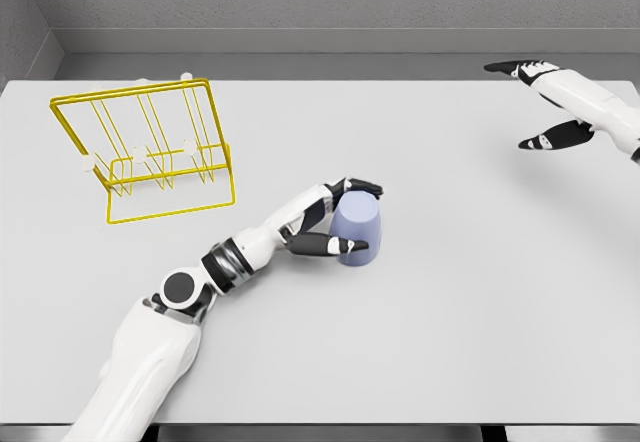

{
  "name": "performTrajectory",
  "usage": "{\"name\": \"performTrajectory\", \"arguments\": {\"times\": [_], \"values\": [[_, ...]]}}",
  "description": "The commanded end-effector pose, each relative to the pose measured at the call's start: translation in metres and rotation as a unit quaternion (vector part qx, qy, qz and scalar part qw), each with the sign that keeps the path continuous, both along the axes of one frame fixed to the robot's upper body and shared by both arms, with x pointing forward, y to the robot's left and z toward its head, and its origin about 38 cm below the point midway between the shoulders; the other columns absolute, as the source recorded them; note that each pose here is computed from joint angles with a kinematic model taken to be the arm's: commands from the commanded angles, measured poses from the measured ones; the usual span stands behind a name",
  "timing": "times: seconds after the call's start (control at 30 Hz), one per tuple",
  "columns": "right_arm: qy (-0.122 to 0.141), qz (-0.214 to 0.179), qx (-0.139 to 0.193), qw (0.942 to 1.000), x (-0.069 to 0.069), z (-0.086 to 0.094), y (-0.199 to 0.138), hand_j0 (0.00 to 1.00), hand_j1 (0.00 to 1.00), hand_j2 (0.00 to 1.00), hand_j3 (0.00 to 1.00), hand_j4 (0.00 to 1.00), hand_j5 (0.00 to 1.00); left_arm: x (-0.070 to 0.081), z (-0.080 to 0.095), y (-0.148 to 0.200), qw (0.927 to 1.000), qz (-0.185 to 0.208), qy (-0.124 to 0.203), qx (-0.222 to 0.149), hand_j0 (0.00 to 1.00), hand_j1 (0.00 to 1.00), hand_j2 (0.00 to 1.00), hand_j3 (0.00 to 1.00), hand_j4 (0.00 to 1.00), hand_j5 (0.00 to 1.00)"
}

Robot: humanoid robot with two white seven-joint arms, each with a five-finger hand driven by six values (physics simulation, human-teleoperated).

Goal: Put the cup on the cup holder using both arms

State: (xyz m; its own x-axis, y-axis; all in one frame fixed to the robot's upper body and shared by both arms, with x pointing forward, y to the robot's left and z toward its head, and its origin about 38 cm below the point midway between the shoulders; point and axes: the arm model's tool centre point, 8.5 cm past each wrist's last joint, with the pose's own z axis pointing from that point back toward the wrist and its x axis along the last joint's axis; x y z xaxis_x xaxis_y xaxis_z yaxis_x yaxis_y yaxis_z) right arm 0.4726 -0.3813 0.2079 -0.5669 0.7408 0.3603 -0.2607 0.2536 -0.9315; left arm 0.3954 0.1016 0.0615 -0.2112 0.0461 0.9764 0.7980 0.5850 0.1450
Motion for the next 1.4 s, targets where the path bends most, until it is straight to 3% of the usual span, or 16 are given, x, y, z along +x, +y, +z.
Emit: {"name": "performTrajectory", "arguments": {"times": [0.0,0.17,0.6,0.83,1.0,1.17,1.37], "values": [[-0.001,-0.002,0.003,1.0,0.0,0.001,-0.001,1.0,1.0,1.0,1.0,1.0,1.0,0.0,0.001,0.0,1.0,0.0,0.0,-0.003,0.57,0.57,0.57,0.57,0.57,0.57],[-0.001,-0.002,0.004,1.0,0.0,0.001,-0.001,1.0,1.0,1.0,1.0,1.0,1.0,0.0,0.001,0.0,1.0,0.0,0.0,-0.003,0.48,0.48,0.48,0.48,0.48,0.48],[-0.001,-0.003,0.003,1.0,0.0,0.002,-0.002,1.0,1.0,1.0,1.0,1.0,1.0,0.001,0.005,0.005,0.9999,0.005,-0.006,-0.007,0.45,0.45,0.45,0.45,0.45,0.45],[-0.002,-0.004,0.003,1.0,0.0,0.003,-0.004,1.0,1.0,1.0,1.0,1.0,1.0,-0.003,0.04,0.005,0.9982,-0.005,-0.055,-0.024,0.44,0.44,0.44,0.44,0.44,0.44],[-0.004,-0.007,0.0,1.0,0.0,0.005,-0.007,1.0,1.0,1.0,1.0,1.0,1.0,-0.015,0.068,0.031,0.9945,0.015,-0.097,-0.038,0.43,0.43,0.43,0.43,0.43,0.43],[-0.005,-0.009,0.0,0.9999,-0.001,0.006,-0.009,1.0,1.0,1.0,1.0,1.0,1.0,-0.016,0.087,0.063,0.9918,0.026,-0.119,-0.038,0.42,0.42,0.42,0.42,0.42,0.42],[-0.006,-0.01,-0.001,0.9999,0.0,0.007,-0.01,1.0,1.0,1.0,1.0,1.0,1.0,-0.038,0.111,0.111,0.9873,0.044,-0.149,-0.036,0.42,0.42,0.42,0.42,0.42,0.42]]}}
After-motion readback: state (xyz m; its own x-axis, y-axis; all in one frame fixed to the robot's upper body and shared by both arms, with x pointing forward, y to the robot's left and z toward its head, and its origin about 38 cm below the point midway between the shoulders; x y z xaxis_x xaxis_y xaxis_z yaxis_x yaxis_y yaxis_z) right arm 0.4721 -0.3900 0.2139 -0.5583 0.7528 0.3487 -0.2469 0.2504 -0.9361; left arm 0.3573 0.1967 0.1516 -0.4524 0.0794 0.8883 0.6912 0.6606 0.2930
